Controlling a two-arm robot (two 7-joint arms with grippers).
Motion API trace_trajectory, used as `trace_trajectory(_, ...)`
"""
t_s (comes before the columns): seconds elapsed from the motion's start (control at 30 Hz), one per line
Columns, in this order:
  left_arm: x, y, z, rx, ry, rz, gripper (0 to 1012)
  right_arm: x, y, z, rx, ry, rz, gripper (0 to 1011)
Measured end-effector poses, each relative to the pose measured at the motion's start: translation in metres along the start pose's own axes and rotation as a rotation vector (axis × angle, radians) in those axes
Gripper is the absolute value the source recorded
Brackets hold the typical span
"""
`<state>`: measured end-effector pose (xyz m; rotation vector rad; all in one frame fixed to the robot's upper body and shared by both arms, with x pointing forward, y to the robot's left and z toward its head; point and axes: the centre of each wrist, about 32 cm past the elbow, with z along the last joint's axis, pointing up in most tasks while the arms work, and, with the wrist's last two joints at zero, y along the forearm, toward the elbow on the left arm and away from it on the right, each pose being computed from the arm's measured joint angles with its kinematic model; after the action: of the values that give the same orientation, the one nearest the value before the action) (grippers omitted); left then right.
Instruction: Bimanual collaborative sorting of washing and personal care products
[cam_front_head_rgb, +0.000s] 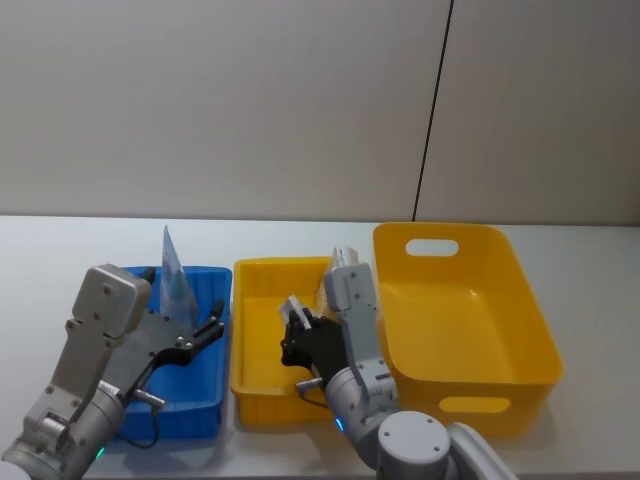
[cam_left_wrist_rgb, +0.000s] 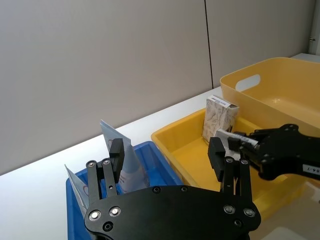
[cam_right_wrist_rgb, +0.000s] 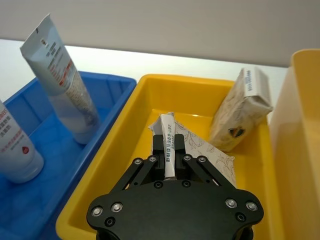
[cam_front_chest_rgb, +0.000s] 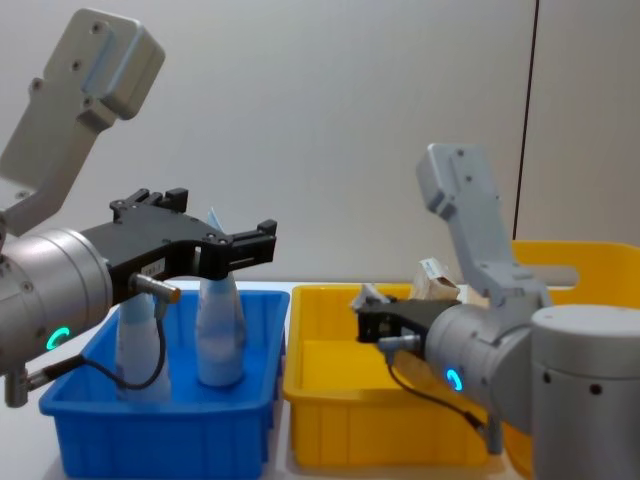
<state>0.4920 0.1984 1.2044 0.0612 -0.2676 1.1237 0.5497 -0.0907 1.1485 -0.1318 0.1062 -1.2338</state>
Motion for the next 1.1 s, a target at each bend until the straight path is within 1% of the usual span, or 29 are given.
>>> trace_trajectory(0.17,0.0,0.0,0.0,0.0,0.0,0.0,1001,0.005,-0.004,0.003,0.031,-0.008,-0.016,96)
trace_trajectory(0.23,0.0,0.0,0.0,0.0,0.0,0.0,1001,0.007,-0.006,0.004,0.051,-0.007,-0.02,96)
trace_trajectory(0.37,0.0,0.0,0.0,0.0,0.0,0.0,1001,0.012,-0.007,0.007,0.095,-0.005,-0.015,95)
trace_trajectory(0.5,0.0,0.0,0.0,0.0,0.0,0.0,1001,0.018,-0.008,0.011,0.157,0.009,0.002,89)
trace_trajectory(0.6,0.0,0.0,0.0,0.0,0.0,0.0,1001,0.022,-0.008,0.013,0.187,0.016,0.012,90)
trace_trajectory(0.67,0.0,0.0,0.0,0.0,0.0,0.0,1001,0.026,-0.007,0.017,0.237,0.029,0.031,89)
trace_trajectory(0.7,0.0,0.0,0.0,0.0,0.0,0.0,1001,0.026,-0.007,0.017,0.237,0.029,0.031,89)
trace_trajectory(0.73,0.0,0.0,0.0,0.0,0.0,0.0,1001,0.029,-0.007,0.02,0.265,0.039,0.04,89)
trace_trajectory(0.8,0.0,0.0,0.0,0.0,0.0,0.0,1002,0.031,-0.006,0.022,0.289,0.047,0.048,89)
trace_trajectory(0.9,0.0,0.0,0.0,0.0,0.0,0.0,1001,0.038,-0.005,0.029,0.355,0.07,0.067,89)
trace_trajectory(1.03,0.0,0.0,0.0,0.0,0.0,0.0,1001,0.045,-0.005,0.035,0.411,0.09,0.082,90)
trace_trajectory(1.07,0.0,0.0,0.0,0.0,0.0,0.0,1002,0.05,-0.006,0.04,0.44,0.099,0.084,89)
trace_trajectory(1.1,0.0,0.0,0.0,0.0,0.0,0.0,1001,0.052,-0.006,0.041,0.451,0.104,0.085,89)
